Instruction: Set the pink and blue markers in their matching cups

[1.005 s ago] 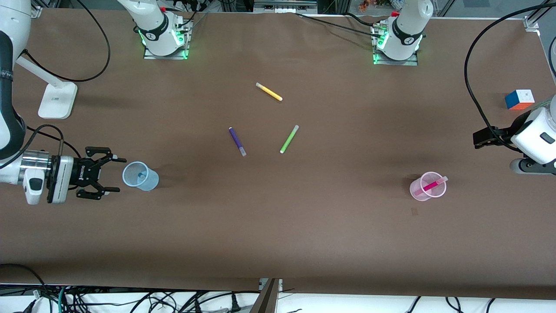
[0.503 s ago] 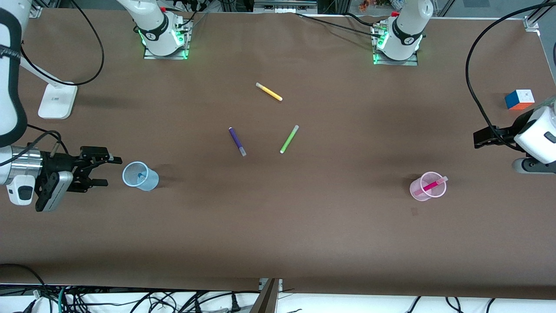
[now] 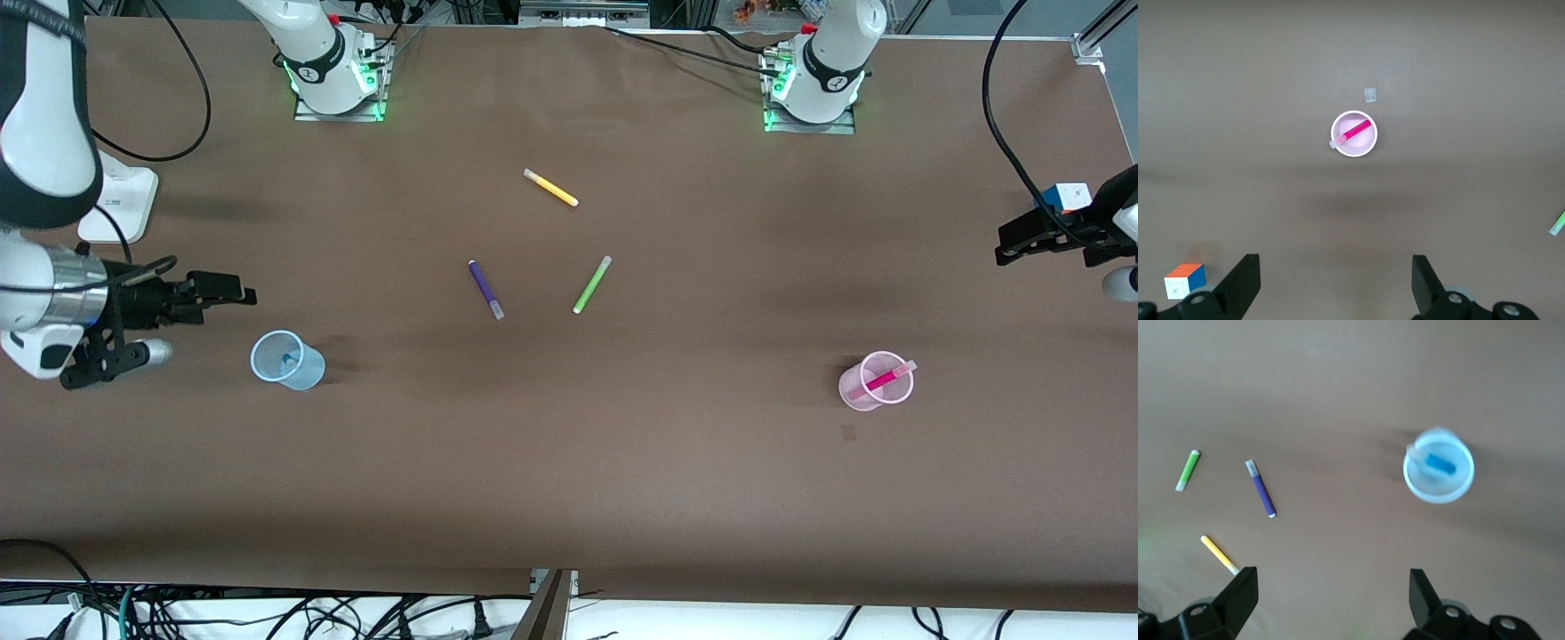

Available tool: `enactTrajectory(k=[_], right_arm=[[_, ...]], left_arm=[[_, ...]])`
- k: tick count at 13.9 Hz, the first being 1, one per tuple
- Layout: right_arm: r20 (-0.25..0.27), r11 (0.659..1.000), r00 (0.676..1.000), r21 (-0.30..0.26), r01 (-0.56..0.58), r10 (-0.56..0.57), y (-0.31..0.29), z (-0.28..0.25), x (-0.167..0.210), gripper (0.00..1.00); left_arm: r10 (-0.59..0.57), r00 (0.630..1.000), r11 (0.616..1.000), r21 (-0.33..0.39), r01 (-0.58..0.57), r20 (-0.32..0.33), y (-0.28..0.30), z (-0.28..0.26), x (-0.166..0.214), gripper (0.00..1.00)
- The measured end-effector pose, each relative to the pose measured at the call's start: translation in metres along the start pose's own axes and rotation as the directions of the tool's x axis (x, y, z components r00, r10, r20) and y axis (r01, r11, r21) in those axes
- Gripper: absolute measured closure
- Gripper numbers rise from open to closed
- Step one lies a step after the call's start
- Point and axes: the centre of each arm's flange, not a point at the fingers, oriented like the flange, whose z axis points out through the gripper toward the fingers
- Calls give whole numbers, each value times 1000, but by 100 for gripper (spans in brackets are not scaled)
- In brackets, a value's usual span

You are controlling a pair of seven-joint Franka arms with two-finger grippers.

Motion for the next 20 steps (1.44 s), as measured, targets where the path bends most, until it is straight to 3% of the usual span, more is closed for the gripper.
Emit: enactTrajectory(k=[2,5,9,13,16,20], right_arm=[[18,994,995,-49,-98,99,-10,-9,-22,0],[12,981,983,-79,-179,181,-22,-31,-56,0],[-39,970,981,-147,-193,190,-31,-61,-99,0],[-134,948,972,-229,-219,192,-33,-102,-136,0],[-157,942,966,-235,-238,205,-29,-114,-151,0],[-119,933,960,-232,-276,254,-20,-106,-154,0]], left_arm=[[-10,1000,1000,-27,10,-15,0,0,-4,0],[-77,995,996,-44,75,-67,15,10,-25,0],[-144,984,989,-50,139,-107,40,21,-50,0],[-147,983,989,-49,142,-110,40,48,-53,0],[-138,985,990,-47,134,-104,45,50,-54,0],[-132,986,991,-47,128,-104,49,49,-54,0]])
